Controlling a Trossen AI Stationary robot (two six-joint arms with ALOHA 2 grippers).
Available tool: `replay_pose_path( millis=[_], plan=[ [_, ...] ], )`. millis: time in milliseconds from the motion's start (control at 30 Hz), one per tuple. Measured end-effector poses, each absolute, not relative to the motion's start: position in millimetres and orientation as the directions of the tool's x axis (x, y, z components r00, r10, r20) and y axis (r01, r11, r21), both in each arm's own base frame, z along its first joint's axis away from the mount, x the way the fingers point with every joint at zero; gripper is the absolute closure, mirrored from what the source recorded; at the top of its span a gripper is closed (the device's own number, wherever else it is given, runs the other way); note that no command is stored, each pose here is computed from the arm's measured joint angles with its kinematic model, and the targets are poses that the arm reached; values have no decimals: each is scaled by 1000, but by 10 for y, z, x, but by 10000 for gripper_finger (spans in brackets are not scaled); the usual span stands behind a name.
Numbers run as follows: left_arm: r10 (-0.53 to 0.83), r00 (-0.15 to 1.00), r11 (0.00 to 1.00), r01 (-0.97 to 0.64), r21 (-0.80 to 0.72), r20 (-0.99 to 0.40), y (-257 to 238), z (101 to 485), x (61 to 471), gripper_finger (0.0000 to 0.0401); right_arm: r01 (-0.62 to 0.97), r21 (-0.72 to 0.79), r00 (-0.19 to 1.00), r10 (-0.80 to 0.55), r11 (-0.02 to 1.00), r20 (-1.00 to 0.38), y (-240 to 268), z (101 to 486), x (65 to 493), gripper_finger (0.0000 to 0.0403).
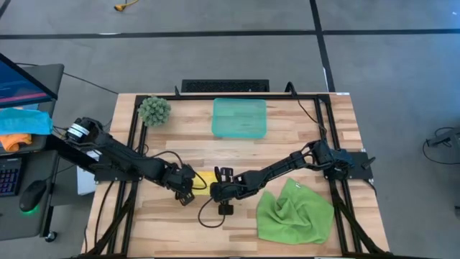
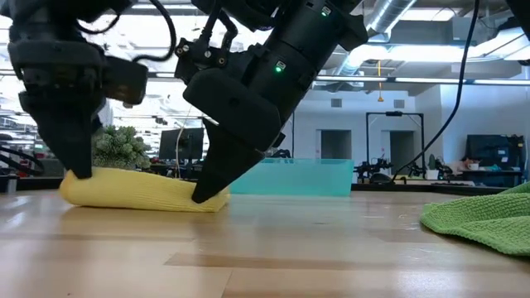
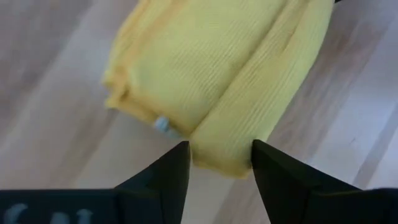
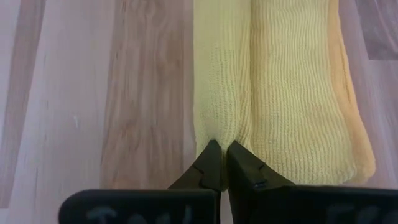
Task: Roll microfiber towels into tight, uniform cylinder then place into a basket
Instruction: Roll the yellow microfiber cloth
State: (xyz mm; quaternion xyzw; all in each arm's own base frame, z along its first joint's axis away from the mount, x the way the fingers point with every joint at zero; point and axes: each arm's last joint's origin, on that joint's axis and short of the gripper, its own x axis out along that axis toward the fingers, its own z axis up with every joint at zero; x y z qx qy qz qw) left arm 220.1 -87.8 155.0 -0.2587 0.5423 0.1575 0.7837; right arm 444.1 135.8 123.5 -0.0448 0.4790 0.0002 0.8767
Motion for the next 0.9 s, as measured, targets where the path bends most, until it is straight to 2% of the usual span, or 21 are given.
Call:
replay_pose_path(
  millis=[233,467,667,767,900],
  plan=[
    [51,357,825,-541,-163,-933,-841,1712,2020,238,-43,-78,541,-42,996,-840,1358,1235,4440,377],
    [115,528,933,-348,-90,-841,-1101,1859,1894,239,-45,-74,540,-38,996,-841,1357,1234,4440,377],
    [103,668,989,-149,3,-737,-1445,1812,1914,239,-25,-57,539,-34,998,-842,1342,1234,4445,377],
    [103,665,993,-106,43,-740,-1529,1681,1979,239,-31,-44,536,-20,999,-844,1342,1233,4446,377],
    [159,616,987,-127,102,-771,-1528,1483,2040,239,-31,-44,536,-21,999,-844,1343,1233,4445,377]
  ],
)
